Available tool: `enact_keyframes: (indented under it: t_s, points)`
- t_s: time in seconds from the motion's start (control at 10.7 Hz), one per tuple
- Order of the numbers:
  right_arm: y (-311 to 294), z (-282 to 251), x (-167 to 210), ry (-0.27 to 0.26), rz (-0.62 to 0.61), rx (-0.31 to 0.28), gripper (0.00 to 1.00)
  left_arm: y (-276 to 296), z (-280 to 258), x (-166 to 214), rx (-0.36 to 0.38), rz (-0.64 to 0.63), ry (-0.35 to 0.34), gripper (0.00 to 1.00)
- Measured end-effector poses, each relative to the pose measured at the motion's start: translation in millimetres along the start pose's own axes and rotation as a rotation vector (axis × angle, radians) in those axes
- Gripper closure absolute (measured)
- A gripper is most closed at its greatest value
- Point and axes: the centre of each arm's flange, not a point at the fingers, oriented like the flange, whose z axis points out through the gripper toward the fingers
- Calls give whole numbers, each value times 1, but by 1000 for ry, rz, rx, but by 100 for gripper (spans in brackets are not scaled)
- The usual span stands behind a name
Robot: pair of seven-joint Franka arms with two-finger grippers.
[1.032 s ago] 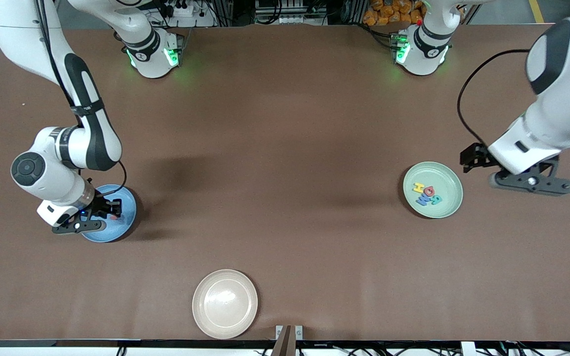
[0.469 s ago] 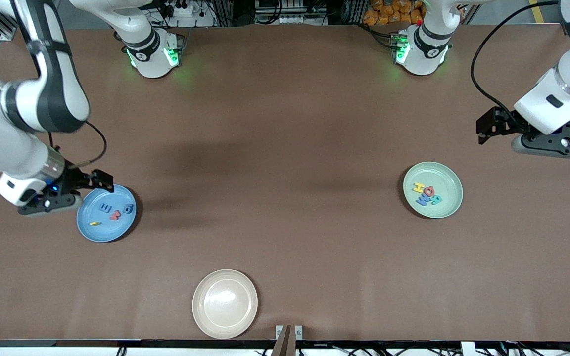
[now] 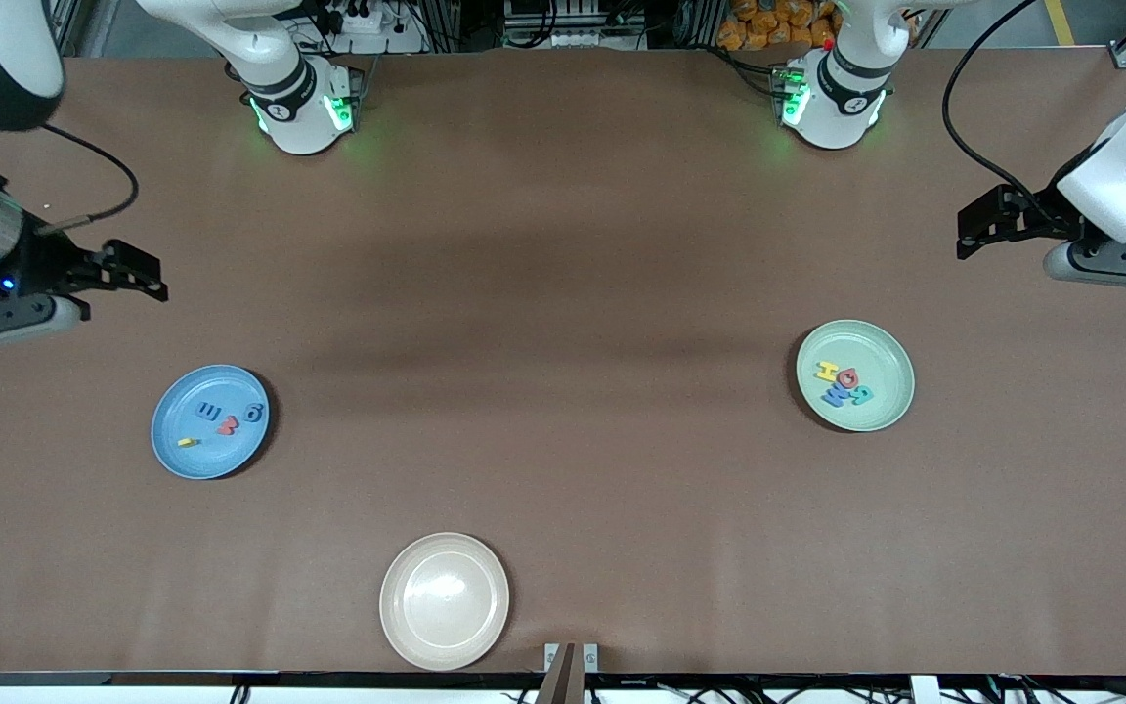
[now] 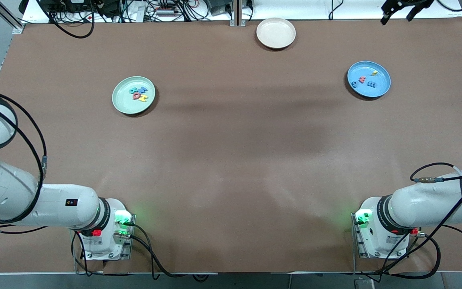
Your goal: Sort upper and lower case letters into plates
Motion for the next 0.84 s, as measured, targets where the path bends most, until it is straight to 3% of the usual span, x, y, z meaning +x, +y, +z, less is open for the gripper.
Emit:
enact_keyframes:
  t_s: [0.19, 0.84]
  points:
    - [-6, -25, -8, -17, 37, 1, 0, -4, -7, -4, 1, -7, 12, 0]
    - [-4, -55, -14, 9, 59, -53, 0, -9, -26, -17, 3, -20, 40, 0]
